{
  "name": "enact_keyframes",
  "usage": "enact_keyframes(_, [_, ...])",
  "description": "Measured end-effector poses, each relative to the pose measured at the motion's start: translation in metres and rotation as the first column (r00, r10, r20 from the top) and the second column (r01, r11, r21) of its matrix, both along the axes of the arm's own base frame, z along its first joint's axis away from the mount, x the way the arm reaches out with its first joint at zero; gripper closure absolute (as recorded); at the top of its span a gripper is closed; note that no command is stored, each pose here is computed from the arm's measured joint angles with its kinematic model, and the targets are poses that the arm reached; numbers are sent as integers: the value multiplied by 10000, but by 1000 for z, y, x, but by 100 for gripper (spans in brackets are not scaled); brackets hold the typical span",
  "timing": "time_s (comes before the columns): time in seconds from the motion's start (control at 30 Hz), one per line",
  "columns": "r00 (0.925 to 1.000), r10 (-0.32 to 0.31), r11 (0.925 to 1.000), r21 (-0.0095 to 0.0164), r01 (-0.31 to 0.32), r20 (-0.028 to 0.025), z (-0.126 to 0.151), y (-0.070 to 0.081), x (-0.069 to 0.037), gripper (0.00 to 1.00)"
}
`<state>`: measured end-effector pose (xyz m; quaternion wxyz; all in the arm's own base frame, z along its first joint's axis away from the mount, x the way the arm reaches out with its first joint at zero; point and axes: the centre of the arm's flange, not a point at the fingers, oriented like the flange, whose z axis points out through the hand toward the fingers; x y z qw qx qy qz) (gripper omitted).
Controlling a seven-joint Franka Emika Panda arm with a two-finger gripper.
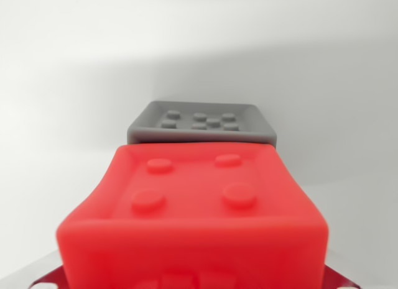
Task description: Destack cube
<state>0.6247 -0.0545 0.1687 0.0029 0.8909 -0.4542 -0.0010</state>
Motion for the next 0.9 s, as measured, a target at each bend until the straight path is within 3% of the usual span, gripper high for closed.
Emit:
enact_keyframes(0.57, [10000,0,10000,0,0,-2,0,0,0,100])
enact_keyframes(0.9, [10000,-1,10000,3,1,39,11,0,1,100])
